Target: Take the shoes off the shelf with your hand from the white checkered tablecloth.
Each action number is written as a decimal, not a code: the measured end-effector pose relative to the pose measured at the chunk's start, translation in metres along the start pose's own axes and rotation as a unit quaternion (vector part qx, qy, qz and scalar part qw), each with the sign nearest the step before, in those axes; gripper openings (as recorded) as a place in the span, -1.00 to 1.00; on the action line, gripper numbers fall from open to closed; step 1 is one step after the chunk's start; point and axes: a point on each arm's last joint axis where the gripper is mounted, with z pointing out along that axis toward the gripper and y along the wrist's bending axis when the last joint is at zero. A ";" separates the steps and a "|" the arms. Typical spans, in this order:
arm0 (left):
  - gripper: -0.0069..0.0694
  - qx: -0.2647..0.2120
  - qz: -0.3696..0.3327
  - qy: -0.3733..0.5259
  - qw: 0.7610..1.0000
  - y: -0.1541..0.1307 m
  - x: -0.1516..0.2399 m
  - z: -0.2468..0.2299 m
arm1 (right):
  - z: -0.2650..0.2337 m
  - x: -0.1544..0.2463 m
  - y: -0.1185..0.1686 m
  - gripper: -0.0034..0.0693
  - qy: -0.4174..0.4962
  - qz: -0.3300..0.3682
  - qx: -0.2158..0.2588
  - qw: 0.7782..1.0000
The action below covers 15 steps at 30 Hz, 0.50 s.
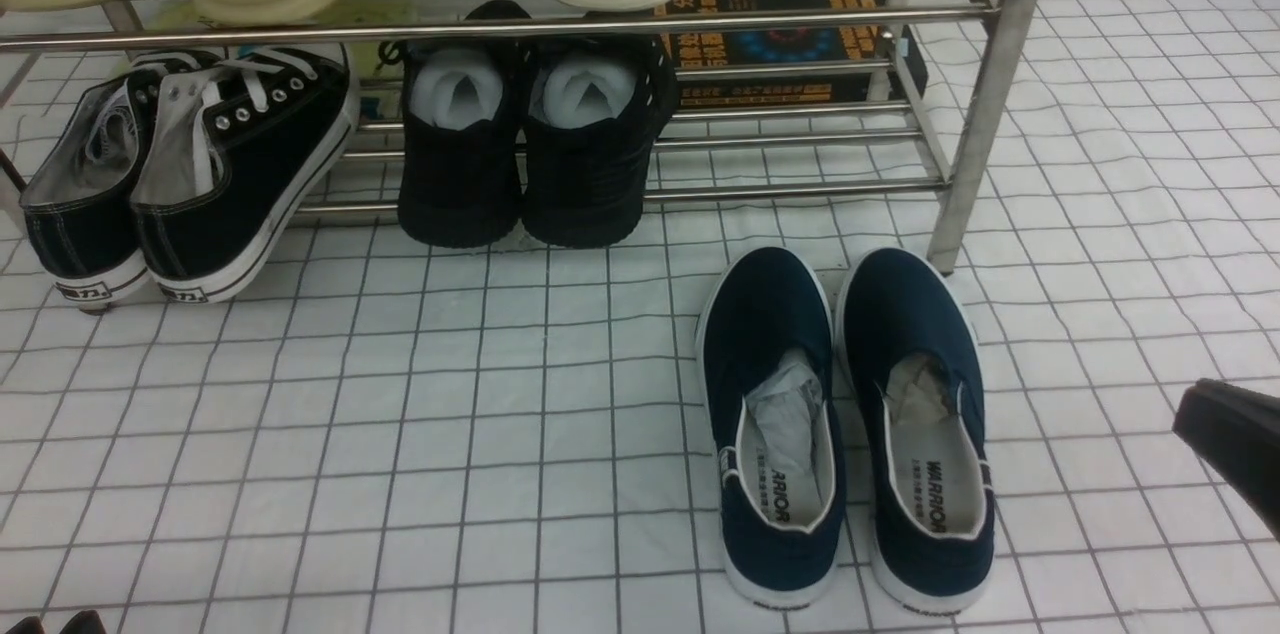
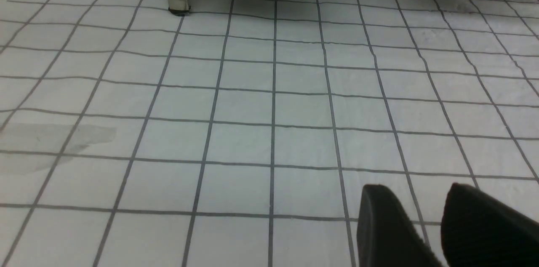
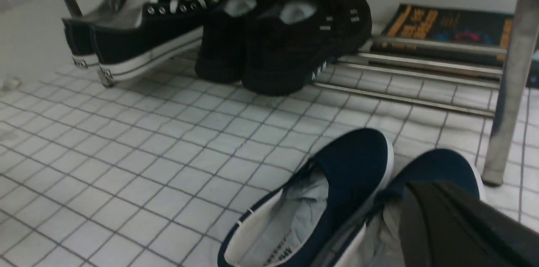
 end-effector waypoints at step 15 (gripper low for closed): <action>-0.19 0.000 0.000 0.000 1.000 0.000 0.000 0.000 | 0.000 -0.001 0.001 -0.91 -0.019 -0.006 -0.006 1.000</action>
